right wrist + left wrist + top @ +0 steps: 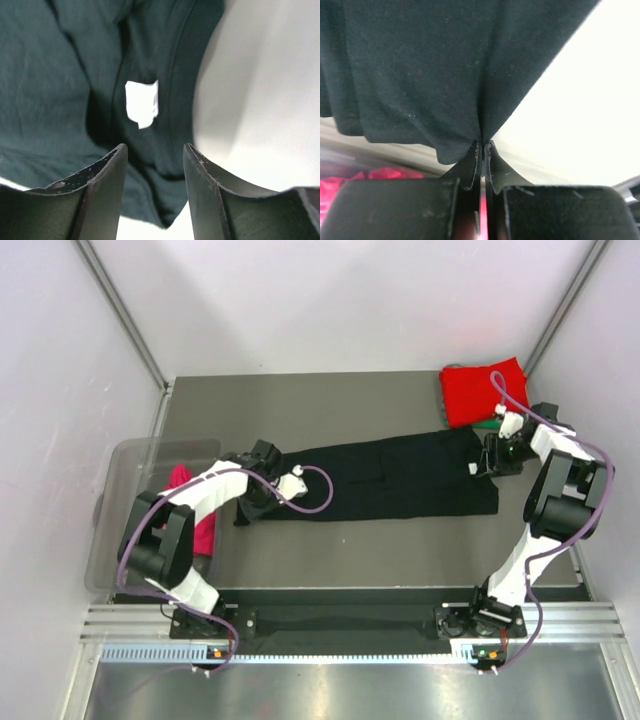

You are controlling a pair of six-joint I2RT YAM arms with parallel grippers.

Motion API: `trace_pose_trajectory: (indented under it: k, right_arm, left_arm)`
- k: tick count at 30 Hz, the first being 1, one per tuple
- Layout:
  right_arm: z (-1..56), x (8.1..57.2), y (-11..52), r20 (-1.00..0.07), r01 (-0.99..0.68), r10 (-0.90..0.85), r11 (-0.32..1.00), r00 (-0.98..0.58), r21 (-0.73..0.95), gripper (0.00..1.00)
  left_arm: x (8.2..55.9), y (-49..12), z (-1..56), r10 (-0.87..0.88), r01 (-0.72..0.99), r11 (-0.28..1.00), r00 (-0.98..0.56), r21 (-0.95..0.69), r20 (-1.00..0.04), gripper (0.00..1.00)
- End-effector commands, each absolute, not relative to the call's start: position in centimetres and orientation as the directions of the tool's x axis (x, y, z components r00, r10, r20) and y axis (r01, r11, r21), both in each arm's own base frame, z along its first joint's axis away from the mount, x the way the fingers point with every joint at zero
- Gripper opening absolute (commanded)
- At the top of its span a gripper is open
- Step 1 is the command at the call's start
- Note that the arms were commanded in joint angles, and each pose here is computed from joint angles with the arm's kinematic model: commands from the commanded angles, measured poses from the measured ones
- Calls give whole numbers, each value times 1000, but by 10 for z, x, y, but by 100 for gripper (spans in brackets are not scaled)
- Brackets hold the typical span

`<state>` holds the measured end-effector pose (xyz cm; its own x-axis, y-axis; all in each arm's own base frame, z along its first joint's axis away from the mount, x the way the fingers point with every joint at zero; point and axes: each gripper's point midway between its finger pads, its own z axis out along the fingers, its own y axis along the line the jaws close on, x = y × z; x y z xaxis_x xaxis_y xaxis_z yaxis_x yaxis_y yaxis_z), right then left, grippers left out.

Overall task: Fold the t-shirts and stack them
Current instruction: Fold the tshirt

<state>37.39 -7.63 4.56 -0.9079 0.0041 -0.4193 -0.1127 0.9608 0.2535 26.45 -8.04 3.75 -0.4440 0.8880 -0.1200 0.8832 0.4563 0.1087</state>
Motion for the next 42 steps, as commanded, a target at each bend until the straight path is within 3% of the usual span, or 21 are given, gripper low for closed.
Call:
trace_pose_trajectory:
  k: [1, 13, 22, 29, 32, 37, 42]
  right_arm:
    - [56, 404, -83, -490, -128, 8, 961, -872, 244, 49]
    - [39, 448, -71, -486, -184, -70, 964, -871, 191, 50]
    - [25, 465, -41, -442, -258, -157, 950, -883, 179, 49]
    - [16, 450, -31, -402, -279, -184, 941, -897, 193, 48]
    - [6, 441, -31, -358, -287, -212, 943, -909, 168, 38]
    - [2, 434, -18, -332, -359, -298, 923, -895, 140, 0]
    - [15, 451, 6, -364, -471, -414, 879, -834, 79, 0]
  left_arm:
    - [232, -83, 50, 887, 889, 456, -449, 49, -106, 0]
    - [160, -71, 63, 905, 905, 426, -426, -10, -16, 0]
    - [139, -60, 69, 892, 892, 451, -451, -19, 13, 0]
    - [141, -62, 70, 891, 891, 454, -454, -18, 5, 0]
    - [142, -66, 73, 888, 888, 459, -459, -25, -8, 0]
    - [143, -72, 76, 887, 887, 460, -461, -49, -25, 0]
    - [137, -87, 81, 894, 892, 436, -445, -124, -60, 0]
